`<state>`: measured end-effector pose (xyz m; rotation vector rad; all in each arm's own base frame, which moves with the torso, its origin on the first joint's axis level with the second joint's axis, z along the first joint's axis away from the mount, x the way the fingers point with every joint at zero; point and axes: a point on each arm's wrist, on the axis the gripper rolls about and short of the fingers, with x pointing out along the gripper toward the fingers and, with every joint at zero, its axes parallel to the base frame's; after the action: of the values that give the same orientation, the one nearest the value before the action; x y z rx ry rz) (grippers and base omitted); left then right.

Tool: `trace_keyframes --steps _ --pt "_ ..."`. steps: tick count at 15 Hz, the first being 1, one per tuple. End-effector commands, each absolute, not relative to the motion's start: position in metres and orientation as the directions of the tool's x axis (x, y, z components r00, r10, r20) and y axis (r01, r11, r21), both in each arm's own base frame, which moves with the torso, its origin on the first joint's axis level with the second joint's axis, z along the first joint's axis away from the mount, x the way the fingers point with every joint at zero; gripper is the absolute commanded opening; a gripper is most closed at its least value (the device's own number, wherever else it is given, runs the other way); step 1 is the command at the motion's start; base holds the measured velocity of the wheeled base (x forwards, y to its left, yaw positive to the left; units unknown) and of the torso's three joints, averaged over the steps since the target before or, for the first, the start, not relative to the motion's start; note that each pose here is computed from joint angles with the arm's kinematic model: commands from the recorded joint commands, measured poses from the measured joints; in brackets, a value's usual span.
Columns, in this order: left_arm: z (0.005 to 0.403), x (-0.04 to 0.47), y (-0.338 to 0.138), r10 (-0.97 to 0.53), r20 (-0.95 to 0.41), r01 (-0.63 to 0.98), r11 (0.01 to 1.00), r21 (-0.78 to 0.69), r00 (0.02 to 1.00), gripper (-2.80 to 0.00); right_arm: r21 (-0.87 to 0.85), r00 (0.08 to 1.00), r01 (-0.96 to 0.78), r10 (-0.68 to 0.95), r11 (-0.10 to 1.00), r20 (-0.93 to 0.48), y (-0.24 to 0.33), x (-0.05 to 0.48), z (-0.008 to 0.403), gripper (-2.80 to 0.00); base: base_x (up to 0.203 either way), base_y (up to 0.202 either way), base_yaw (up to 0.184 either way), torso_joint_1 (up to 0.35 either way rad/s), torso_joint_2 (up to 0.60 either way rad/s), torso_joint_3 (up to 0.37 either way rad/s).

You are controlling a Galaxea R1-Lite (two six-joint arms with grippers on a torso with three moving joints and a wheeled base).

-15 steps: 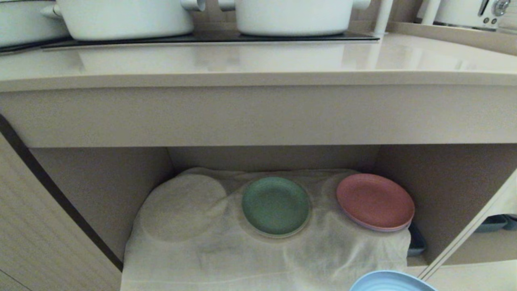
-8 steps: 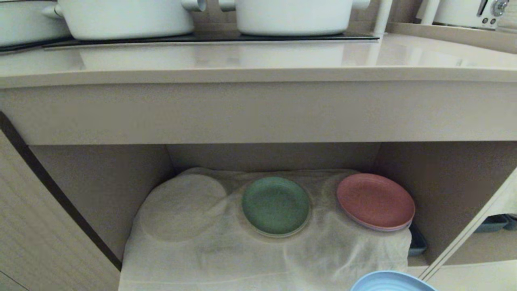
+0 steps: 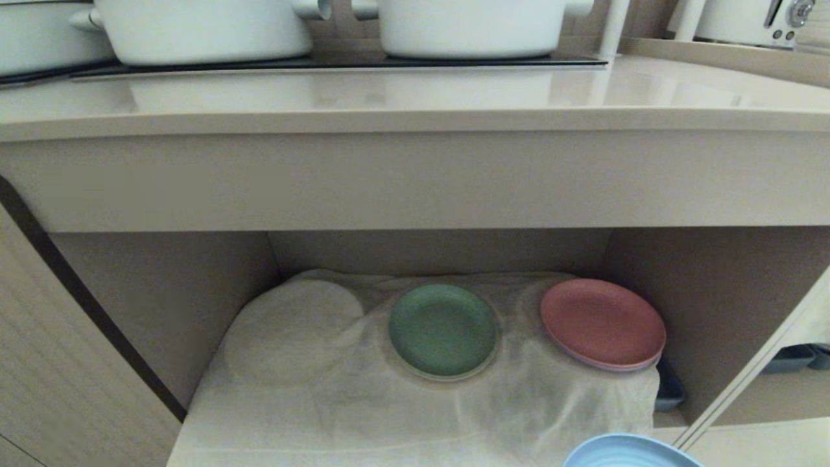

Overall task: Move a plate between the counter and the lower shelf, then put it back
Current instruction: Put the plate in the cupboard

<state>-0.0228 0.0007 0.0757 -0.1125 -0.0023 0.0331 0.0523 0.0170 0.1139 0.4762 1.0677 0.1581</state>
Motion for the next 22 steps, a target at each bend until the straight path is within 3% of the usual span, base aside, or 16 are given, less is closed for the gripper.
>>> trace_keyframes --steps 1,22 --pt "0.0755 -0.0228 0.0008 0.034 0.000 -0.034 0.993 -0.113 0.999 -2.80 0.451 0.481 0.104 0.352 0.886 -0.803 0.0172 0.0527 0.1143 -2.80 0.000 0.000 0.000 0.000 0.00 0.000" --pt "0.0758 -0.0229 0.0008 0.034 0.001 -0.033 0.993 -0.113 0.999 -2.80 0.464 0.490 0.091 0.366 0.881 -0.791 0.0174 0.0526 0.1176 -2.80 0.000 0.000 0.000 0.000 0.00 0.000"
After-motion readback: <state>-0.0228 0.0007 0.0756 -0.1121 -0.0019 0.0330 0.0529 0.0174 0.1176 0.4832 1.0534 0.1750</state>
